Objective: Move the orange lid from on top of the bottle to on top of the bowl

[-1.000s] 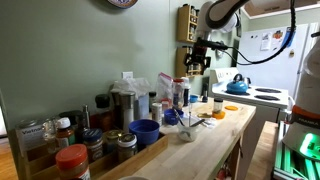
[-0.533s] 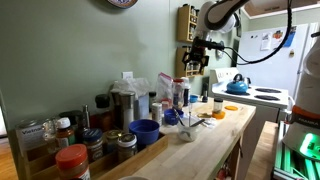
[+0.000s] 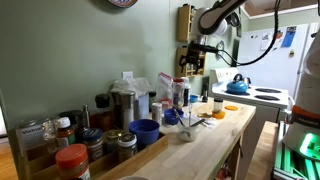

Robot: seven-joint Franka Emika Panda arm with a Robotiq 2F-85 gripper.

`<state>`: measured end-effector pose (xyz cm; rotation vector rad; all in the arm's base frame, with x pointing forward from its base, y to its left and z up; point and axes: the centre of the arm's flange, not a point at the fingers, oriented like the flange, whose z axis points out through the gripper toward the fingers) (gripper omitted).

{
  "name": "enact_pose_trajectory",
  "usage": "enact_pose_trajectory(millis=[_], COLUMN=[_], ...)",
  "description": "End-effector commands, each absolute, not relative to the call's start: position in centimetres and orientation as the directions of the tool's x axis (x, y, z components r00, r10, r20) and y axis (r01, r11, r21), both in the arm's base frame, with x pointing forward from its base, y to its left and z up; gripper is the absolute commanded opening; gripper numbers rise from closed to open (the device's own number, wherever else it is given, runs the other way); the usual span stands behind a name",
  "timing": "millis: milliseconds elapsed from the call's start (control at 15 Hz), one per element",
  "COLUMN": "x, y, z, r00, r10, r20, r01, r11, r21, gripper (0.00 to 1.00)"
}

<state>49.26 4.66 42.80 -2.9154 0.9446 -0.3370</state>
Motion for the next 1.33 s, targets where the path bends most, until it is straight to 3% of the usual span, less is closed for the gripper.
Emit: enact_pose_trajectory(millis=[0, 333, 733, 800, 867, 1000, 1267], x=[49.3, 51.2, 54.4, 54.8, 55.1, 55.5, 55.2], y=[4.6, 4.0, 3.4, 3.3, 3.2, 3.0, 3.1], z=[42.8, 41.0, 40.3, 40.3, 40.4, 40.5, 40.6], r00=[0.788, 0.8, 0.784, 0.782, 0.779, 0.776, 0.783], r10=[-0.586, -0.583, -0.608, -0.611, -0.614, -0.618, -0.613], r20=[0.189, 0.145, 0.125, 0.126, 0.125, 0.126, 0.106], r01=[-0.573, -0.576, -0.595, -0.599, -0.601, -0.605, -0.604], r11=[-0.81, -0.813, -0.794, -0.791, -0.789, -0.785, -0.79], r21=[-0.123, -0.089, -0.124, -0.124, -0.128, -0.132, -0.107], gripper=[1.0, 1.0, 0.82, 0.76, 0.57, 0.49, 0.17])
